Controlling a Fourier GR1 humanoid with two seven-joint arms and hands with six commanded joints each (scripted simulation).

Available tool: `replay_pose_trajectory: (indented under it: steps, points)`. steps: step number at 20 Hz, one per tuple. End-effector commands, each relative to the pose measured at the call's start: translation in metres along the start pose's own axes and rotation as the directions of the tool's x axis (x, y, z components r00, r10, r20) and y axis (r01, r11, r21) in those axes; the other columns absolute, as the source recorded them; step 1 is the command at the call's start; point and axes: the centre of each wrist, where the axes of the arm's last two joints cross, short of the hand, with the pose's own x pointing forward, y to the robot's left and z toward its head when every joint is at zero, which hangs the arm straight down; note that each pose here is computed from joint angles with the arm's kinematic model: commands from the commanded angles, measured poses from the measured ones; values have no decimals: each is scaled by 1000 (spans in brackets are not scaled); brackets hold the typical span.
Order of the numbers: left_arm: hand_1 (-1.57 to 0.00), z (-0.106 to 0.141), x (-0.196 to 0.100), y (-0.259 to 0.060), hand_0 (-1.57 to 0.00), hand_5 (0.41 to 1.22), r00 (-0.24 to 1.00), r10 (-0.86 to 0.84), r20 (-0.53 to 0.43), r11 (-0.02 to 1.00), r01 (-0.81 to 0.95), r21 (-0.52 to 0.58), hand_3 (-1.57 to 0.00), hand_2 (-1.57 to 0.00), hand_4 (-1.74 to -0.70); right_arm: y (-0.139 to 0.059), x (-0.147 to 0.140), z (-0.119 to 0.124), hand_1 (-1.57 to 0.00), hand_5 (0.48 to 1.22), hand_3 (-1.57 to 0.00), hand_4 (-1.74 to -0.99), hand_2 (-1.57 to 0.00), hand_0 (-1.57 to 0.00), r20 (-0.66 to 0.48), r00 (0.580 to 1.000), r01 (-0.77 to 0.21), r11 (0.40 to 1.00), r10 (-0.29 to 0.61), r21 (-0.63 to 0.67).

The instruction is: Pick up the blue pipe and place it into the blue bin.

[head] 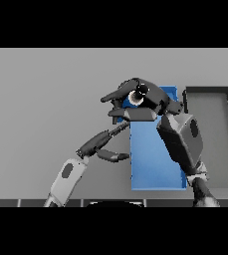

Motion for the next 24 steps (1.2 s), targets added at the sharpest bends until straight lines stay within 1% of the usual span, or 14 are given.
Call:
replay_pose_trajectory:
  steps: [1, 2, 3, 5, 7, 9, 11, 13, 15, 17, 18, 21, 23, 24]
  points:
    - [-2, 0, 1, -1, -2, 433, 1000, -1, -4, 1000, 1, 3, -1, -2, -905, -11, 10, -1, -1571, 1221, -1571, -1741, -1571, -1571, 26, 999, -31, 997, 33, -69]
    - [-1, 3, 1, -1, -1, 432, 1000, -7, -8, 1000, 7, 7, -1, -1, -902, -17, 18, -3, -1571, 1221, -1571, -1741, -1571, -1571, 28, 998, -53, 991, 57, -124]
    - [-1, 3, 1, -2, -1, 430, 1000, -11, -7, 1000, 11, 6, 0, -1, -898, -29, 26, -4, -1571, 1221, -1571, -1741, -1571, -1571, 11, 996, -83, 979, 86, -187]
    - [0, 3, 1, 5, 0, 425, 1000, -23, -19, 1000, 23, 12, 0, 0, -890, -54, 31, -1, -1571, 1221, -1571, -1741, -1571, -1571, -27, 995, -99, 956, 96, -275]
    - [0, 3, -1, 3, 0, 415, 1000, -18, -14, 1000, 18, 9, 0, 0, -890, -77, 26, 15, -1571, 1221, -1571, -1741, -1571, -1571, -69, 993, -118, 928, 100, -354]
    - [1, 2, 1, 1, 1, 411, 1000, -21, -1, 1000, 21, 12, 1, 1, -882, -97, 19, 33, -1571, 1221, -1571, -1741, -1571, -1571, -132, 984, -163, 897, 119, -411]
    - [1, 6, 2, 7, 1, 413, 999, -38, 3, 999, 38, 19, 1, 1, -874, -111, 4, 51, -1571, 1221, -1571, -1741, -1571, -1571, -185, 979, -163, 869, 85, -467]
    - [1, 3, -2, 6, 1, 418, 999, -39, -19, 999, 39, 16, 1, 1, -869, -115, -9, 69, -1571, 1221, -1571, -1741, -1571, -1571, -223, 974, -152, 843, 39, -515]
    - [1, 5, 0, 3, 1, 419, 999, -35, 12, 999, 35, 11, 1, 1, -865, -118, -27, 92, -1571, 1221, -1571, -1741, -1571, -1571, -273, 962, -152, 820, -6, -552]
    - [1, 5, 1, 2, 1, 421, 1000, -27, 1, 1000, 27, 14, 1, 1, -870, -114, -44, 111, -1571, 1221, -1571, -1741, -1571, -1571, -321, 945, -152, 799, -54, -581]
    - [1, 5, -2, -1, 1, 422, 1000, -19, -8, 1000, 20, 10, 1, 1, -875, -112, -51, 120, -1571, 1221, -1571, -1741, -1571, -1571, -339, 938, -153, 795, -70, -587]
    - [1, 11, -3, 1, 1, 425, 1000, -17, -8, 1000, 17, 15, 1, 1, -879, -98, -70, 142, -1571, 1221, -1571, -1741, -1571, -1571, -397, 903, -147, 749, -166, -646]
    - [1, 11, -4, 0, 1, 428, 1000, -17, -13, 1000, 17, 12, 1, 1, -880, -88, -78, 151, -1571, 1221, -1571, -1741, -1571, -1571, -439, 874, -168, 717, -210, -677]
    - [1, 9, -4, -2, 1, 427, 1000, -15, -11, 1000, 16, 16, 1, 1, -882, -83, -82, 154, -1571, 1221, -1571, -1741, -1571, -1571, -471, 849, -186, 698, -240, -691]
